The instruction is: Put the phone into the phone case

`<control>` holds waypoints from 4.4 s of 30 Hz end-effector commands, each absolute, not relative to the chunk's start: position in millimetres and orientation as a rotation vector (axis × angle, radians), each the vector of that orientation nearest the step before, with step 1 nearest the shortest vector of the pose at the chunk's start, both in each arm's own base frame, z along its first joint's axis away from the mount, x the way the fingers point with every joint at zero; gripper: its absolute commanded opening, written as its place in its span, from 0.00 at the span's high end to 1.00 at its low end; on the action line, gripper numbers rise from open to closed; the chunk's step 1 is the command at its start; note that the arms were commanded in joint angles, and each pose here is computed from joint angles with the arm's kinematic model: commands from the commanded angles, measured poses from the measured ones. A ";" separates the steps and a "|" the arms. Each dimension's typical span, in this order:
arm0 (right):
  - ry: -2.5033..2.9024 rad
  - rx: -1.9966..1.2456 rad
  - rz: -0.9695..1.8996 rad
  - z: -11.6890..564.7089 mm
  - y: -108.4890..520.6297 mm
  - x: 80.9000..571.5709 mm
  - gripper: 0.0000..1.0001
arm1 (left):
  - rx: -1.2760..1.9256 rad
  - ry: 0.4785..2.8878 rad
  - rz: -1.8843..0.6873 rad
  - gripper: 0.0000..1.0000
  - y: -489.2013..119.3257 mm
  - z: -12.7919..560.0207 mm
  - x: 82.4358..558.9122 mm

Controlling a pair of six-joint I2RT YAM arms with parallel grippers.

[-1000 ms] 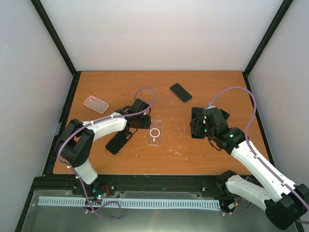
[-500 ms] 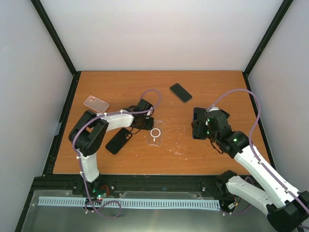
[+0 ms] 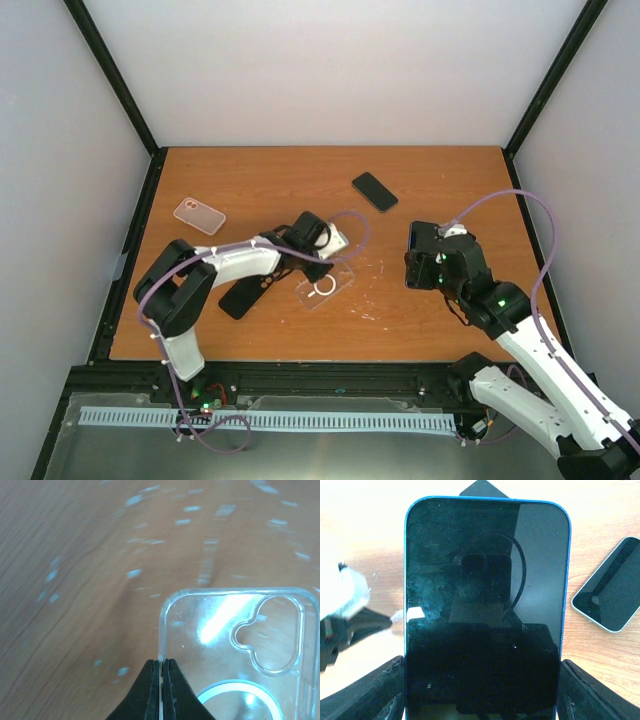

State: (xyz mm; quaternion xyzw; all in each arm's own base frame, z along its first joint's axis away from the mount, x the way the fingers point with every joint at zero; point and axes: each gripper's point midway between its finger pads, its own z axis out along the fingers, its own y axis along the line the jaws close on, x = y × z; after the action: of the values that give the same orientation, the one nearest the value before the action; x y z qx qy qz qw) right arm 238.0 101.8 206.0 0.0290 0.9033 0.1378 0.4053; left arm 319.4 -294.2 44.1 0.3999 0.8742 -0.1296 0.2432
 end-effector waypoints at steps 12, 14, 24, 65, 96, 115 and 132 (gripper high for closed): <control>2.142 0.113 0.301 240.5 82.5 237.2 0.33 | 1.983 1.466 -0.136 1.00 -361.6 41.0 256.1; 2.129 0.112 0.306 243.0 82.1 236.6 0.33 | 1.928 1.467 -0.125 0.96 -368.8 50.5 264.6; 2.108 0.017 0.278 250.6 91.0 248.5 0.32 | 1.431 1.821 -0.359 0.00 -361.8 114.1 306.9; 2.008 -1.597 0.192 107.1 289.1 248.4 0.37 | -0.063 2.400 -1.213 0.11 -172.5 141.1 292.4; 2.058 -2.026 0.013 41.7 297.0 217.9 0.34 | -0.098 2.477 -1.261 0.18 -174.6 104.7 278.0; 2.156 -2.002 -0.121 43.6 288.3 229.5 0.32 | -0.102 2.495 -1.282 0.19 -175.7 97.6 272.2; 2.184 -2.049 -0.008 27.1 302.7 221.9 0.28 | -0.094 2.511 -1.300 0.19 -179.8 93.0 270.7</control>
State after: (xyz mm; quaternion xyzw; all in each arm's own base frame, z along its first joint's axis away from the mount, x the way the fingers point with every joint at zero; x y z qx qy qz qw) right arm 219.6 291.2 29.6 -0.6807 0.7291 -0.0126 0.0699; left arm 269.0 -177.0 89.9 -0.0390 0.8818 -0.4449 0.1518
